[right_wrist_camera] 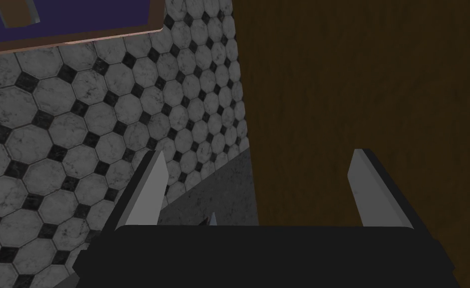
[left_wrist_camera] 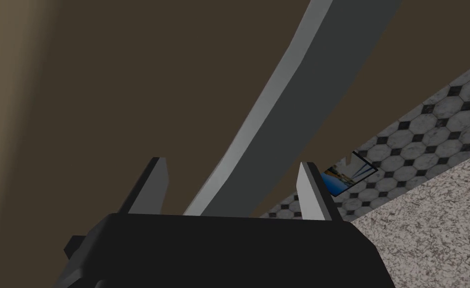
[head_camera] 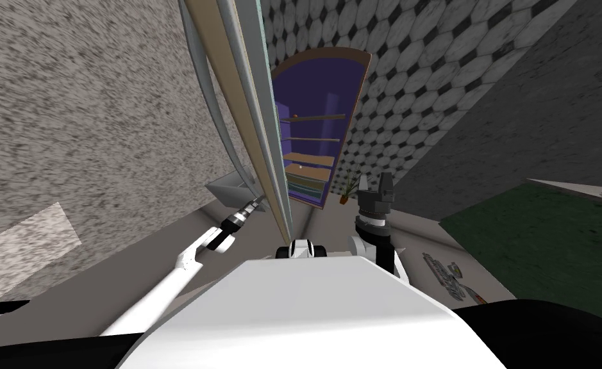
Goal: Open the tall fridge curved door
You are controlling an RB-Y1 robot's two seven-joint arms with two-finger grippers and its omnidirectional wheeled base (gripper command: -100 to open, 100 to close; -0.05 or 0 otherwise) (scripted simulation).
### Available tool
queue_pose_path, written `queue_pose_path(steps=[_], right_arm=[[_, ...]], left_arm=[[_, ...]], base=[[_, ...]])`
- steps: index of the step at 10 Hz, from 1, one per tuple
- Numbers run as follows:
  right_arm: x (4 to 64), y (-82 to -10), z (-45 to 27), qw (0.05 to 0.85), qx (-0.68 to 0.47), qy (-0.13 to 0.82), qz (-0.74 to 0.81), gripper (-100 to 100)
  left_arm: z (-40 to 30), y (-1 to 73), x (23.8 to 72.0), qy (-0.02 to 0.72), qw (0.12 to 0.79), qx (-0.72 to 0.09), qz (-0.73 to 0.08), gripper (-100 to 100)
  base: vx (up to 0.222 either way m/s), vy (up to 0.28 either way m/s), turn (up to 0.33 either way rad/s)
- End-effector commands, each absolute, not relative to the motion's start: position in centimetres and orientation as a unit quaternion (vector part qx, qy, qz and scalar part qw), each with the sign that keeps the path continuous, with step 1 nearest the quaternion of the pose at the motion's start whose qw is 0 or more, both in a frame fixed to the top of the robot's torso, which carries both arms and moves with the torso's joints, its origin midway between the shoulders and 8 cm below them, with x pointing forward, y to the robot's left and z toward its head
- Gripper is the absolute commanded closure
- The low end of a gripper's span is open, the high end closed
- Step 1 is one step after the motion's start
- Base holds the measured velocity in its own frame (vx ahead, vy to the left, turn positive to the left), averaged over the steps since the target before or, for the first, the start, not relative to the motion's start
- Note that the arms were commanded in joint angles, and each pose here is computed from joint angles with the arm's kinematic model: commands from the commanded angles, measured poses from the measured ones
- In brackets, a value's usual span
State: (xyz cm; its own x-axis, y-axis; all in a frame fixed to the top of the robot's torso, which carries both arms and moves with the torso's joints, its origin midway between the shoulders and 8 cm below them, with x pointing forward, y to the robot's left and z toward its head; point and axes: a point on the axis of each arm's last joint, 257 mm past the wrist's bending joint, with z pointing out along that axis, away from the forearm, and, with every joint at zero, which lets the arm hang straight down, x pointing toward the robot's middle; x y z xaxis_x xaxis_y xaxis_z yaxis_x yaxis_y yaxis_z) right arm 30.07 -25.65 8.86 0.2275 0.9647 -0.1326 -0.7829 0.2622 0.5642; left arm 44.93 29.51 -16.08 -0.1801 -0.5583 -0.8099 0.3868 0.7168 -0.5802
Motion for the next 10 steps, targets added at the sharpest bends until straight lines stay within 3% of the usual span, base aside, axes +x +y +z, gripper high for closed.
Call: queue_pose_path(steps=[1,8,10], right_arm=[[30.1,-25.6,8.9,0.759,0.194,0.234,0.576,0],[30.1,-25.6,8.9,0.759,0.194,0.234,0.576,0],[30.1,-25.6,8.9,0.759,0.194,0.234,0.576,0]], left_arm=[[-15.7,27.8,43.8,0.671,0.629,-0.043,-0.389,100],[-15.6,24.7,41.4,0.671,0.609,-0.007,-0.422,100],[-15.6,24.7,41.4,0.671,0.609,-0.007,-0.422,100]], base=[[0.001,0.282,-0.036],[-0.009,0.251,-0.006],[-0.006,0.080,-0.003]])
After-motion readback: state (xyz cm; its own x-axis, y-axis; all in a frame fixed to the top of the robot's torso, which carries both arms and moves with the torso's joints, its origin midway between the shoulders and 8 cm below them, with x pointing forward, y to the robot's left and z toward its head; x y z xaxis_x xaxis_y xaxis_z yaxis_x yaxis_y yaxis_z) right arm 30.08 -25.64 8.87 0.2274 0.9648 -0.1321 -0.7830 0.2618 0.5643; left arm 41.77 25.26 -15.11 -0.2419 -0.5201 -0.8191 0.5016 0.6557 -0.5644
